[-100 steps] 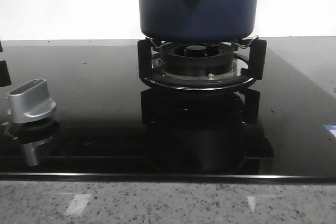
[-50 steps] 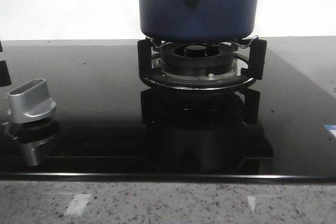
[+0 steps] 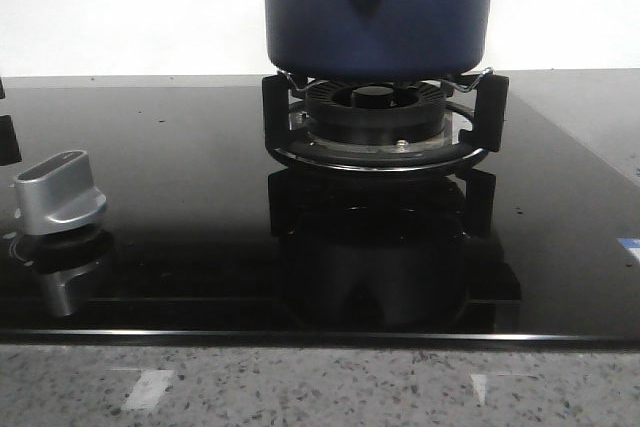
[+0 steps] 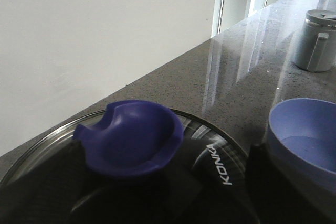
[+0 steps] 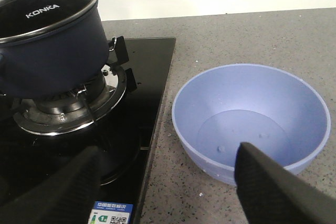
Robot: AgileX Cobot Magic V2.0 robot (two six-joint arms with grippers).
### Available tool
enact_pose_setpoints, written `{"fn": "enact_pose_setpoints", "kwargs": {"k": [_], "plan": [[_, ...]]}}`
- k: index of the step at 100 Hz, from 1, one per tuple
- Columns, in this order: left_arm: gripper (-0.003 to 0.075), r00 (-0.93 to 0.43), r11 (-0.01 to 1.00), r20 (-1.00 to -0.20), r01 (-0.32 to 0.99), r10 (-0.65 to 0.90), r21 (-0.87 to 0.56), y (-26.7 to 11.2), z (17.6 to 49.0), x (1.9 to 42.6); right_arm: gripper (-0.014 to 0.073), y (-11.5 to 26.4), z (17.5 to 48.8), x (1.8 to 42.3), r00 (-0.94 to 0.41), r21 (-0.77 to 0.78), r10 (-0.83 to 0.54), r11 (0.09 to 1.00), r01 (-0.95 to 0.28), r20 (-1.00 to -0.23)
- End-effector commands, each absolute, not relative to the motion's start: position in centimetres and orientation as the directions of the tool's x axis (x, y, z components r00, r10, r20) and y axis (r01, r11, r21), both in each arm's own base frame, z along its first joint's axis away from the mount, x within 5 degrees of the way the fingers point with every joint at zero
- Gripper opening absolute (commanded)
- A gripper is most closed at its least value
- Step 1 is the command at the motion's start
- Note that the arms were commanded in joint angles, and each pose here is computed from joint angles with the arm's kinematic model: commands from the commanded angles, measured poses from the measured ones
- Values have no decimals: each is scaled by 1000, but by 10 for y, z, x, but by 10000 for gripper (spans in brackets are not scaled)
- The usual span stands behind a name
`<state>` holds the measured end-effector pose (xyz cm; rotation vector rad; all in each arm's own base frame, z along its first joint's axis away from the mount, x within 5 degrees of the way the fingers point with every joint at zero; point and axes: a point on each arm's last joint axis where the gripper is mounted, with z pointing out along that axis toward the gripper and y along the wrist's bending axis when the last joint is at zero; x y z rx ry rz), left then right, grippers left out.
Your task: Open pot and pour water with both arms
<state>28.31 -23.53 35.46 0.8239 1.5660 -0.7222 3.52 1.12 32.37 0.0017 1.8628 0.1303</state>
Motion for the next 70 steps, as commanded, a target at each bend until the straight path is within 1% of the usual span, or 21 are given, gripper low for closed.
{"fn": "enact_pose_setpoints", "kwargs": {"k": [1, 28, 40, 56, 70], "plan": [[550, -68, 543, -998, 838, 7, -54, -238, 381, 280, 486, 11, 338, 38, -217, 86, 70, 994, -68, -974], [550, -86, 543, -996, 837, 19, -62, -246, 372, 292, 486, 11, 337, 38, -226, 86, 69, 994, -69, -972], [550, -103, 544, -994, 836, 31, -70, -251, 363, 299, 486, 11, 337, 38, -226, 86, 69, 994, -69, -972], [550, -96, 538, -995, 840, 20, -70, -255, 366, 304, 486, 11, 337, 38, -226, 86, 69, 994, -69, -972], [545, -80, 511, -997, 857, 5, -66, -259, 371, 304, 486, 11, 337, 38, -226, 86, 69, 994, -69, -972]]}}
